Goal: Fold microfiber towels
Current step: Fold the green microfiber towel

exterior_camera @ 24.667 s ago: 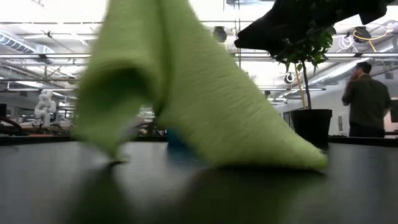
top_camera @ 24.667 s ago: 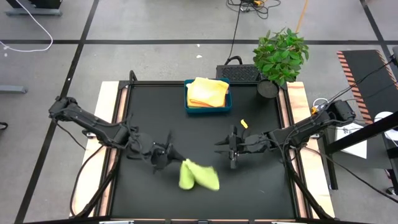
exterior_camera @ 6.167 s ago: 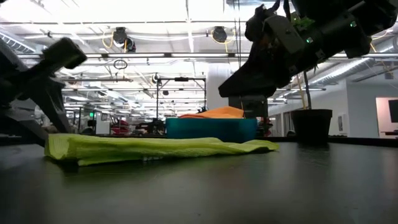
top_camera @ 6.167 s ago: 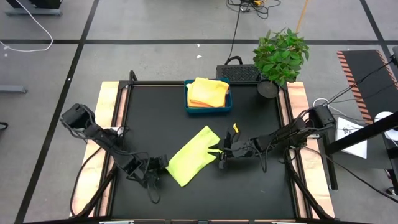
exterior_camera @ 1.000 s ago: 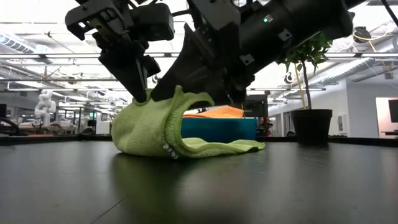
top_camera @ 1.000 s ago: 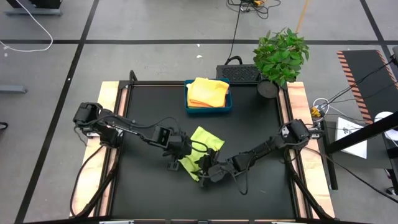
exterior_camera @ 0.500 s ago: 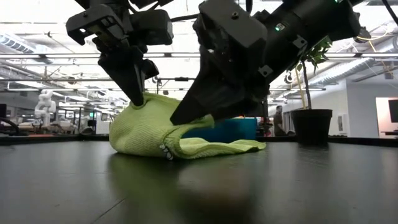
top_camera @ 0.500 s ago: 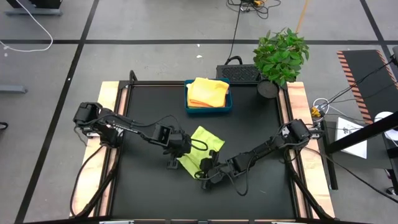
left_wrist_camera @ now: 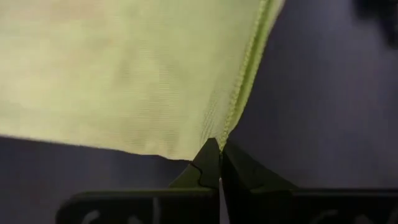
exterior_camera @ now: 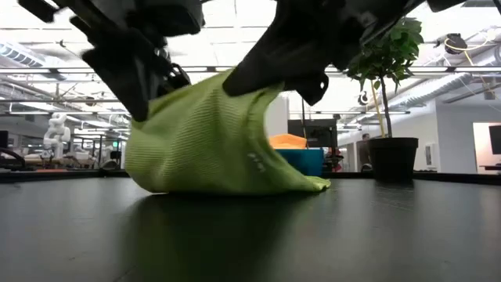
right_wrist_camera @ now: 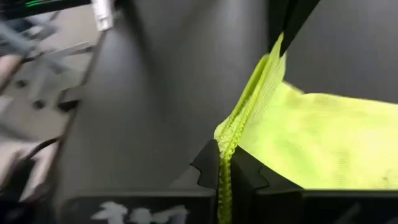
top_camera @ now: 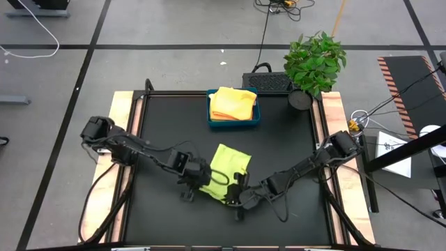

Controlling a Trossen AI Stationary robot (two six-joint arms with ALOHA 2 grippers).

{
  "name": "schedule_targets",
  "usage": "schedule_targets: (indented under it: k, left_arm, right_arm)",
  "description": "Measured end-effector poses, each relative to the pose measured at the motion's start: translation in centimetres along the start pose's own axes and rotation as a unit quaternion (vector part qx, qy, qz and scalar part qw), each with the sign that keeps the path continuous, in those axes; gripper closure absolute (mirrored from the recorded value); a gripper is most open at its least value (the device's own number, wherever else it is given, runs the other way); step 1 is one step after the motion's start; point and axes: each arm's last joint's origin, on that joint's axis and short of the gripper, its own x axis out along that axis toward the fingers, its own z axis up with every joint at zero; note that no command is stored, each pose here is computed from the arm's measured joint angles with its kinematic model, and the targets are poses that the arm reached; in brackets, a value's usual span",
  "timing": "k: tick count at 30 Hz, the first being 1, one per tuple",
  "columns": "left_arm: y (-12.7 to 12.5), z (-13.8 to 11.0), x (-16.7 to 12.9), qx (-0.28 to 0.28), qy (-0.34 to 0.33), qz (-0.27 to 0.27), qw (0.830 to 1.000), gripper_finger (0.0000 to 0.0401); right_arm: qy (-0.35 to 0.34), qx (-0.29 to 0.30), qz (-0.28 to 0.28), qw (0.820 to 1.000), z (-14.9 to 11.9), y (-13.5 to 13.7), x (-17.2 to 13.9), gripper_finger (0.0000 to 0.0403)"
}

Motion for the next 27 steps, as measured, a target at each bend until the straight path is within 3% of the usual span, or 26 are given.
schedule_targets:
  k: [9, 13, 17, 23, 27]
  left_arm:
    - [-6.4, 0.4, 0.4, 0.045, -0.050, -0.110, 0.992, 0.0398]
    - [-7.9, 0.6, 0.1, 0.066, -0.073, -0.135, 0.986, 0.0398]
    - [-7.3, 0.9, -0.5, 0.078, -0.062, -0.097, 0.990, 0.0397]
    - [-3.6, 1.1, -0.9, 0.087, -0.036, 0.006, 0.995, 0.0395]
    - [-1.2, 1.2, -1.1, 0.091, -0.027, 0.042, 0.995, 0.0397]
  right_arm:
    - [0.039, -0.002, 0.117, 0.992, -1.2, 2.9, -0.9, 0.0401]
    - [0.034, -0.013, 0.147, 0.988, -0.9, 3.9, -2.0, 0.0402]
    - [0.026, -0.018, 0.105, 0.994, 0.0, 3.5, -3.2, 0.0402]
    - [0.057, 0.002, 0.002, 0.998, 0.3, 1.2, -4.0, 0.0402]
    - [0.088, 0.036, -0.038, 0.995, -0.1, -0.6, -3.4, 0.0402]
